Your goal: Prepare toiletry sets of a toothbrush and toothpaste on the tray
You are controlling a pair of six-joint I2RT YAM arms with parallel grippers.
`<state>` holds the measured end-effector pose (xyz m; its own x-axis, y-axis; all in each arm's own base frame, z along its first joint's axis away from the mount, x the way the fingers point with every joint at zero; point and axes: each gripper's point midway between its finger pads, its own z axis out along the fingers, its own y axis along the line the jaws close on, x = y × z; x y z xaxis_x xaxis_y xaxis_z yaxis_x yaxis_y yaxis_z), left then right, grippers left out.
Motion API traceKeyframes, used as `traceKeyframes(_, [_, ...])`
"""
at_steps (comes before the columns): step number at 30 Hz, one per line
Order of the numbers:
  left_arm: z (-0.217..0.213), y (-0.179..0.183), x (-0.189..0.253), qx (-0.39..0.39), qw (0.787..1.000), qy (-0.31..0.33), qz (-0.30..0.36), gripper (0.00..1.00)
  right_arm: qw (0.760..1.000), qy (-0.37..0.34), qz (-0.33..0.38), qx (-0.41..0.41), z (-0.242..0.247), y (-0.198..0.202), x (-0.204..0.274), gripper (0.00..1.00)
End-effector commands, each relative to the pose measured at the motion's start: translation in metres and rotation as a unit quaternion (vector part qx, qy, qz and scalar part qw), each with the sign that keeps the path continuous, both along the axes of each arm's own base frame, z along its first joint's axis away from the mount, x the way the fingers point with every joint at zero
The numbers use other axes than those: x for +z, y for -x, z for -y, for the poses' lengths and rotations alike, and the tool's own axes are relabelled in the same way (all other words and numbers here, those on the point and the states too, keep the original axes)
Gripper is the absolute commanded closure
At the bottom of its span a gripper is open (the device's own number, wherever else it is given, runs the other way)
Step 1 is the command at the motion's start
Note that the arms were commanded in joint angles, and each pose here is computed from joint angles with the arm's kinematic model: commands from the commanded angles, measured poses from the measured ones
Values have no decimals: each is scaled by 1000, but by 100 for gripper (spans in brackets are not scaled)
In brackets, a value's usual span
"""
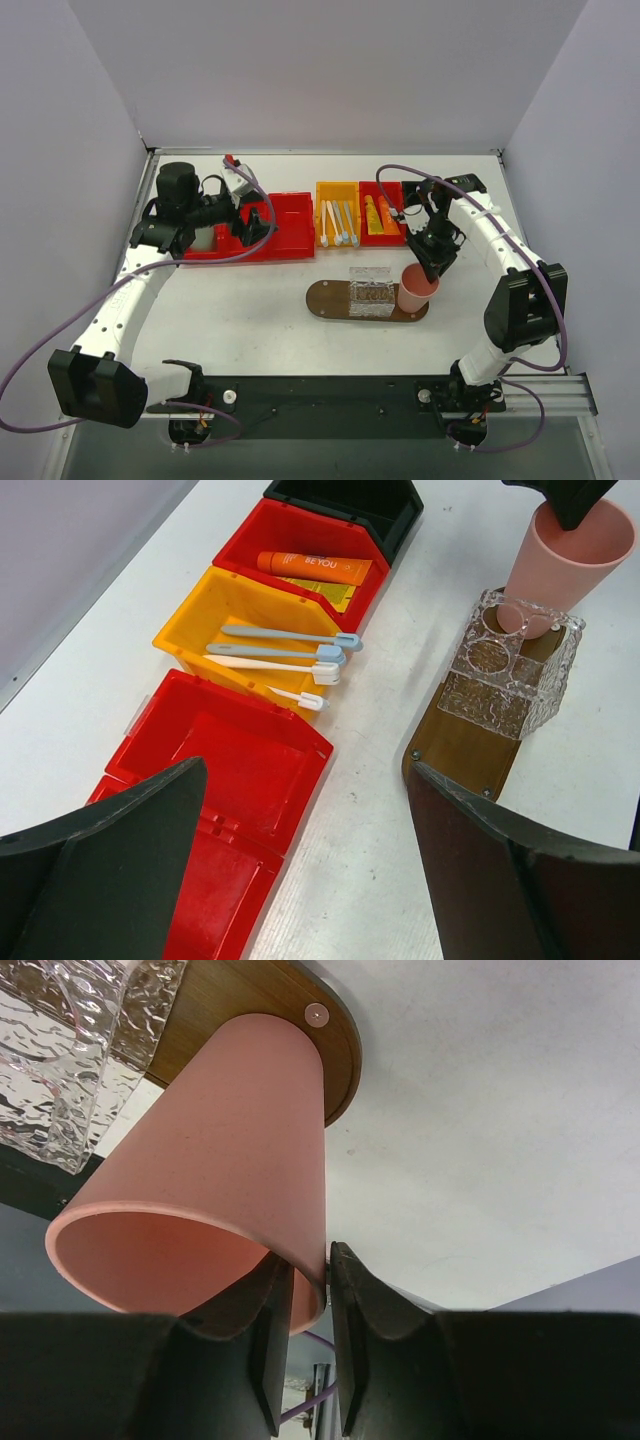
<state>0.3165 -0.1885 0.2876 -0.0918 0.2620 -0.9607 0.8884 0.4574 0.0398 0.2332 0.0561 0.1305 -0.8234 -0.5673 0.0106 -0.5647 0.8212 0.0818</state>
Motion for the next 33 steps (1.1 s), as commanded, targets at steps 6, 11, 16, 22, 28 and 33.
traceKeyframes(6, [-5, 1, 8, 4, 1000, -6, 30, 7, 1000, 14, -6, -5, 3, 7, 8, 74])
traceKeyframes(11, [-9, -2, 5, 17, 999, -19, 39, 7, 1000, 10, 11, -10, 2, 3, 17, 62])
traceKeyframes(16, [-18, -9, 6, 45, 997, -33, 51, 7, 999, -3, 29, -13, -2, 0, 32, 59])
traceKeyframes(22, [-50, -24, -3, 144, 985, -88, 45, 7, 997, -21, 67, -17, -6, -5, 58, 57])
traceKeyframes(28, [-101, -38, -10, 255, 953, -163, 29, 7, 991, -53, 118, -21, -15, -9, 94, 48])
traceKeyframes(33, [-135, -48, -15, 309, 929, -202, 16, 7, 985, -74, 155, -23, -21, -12, 118, 43])
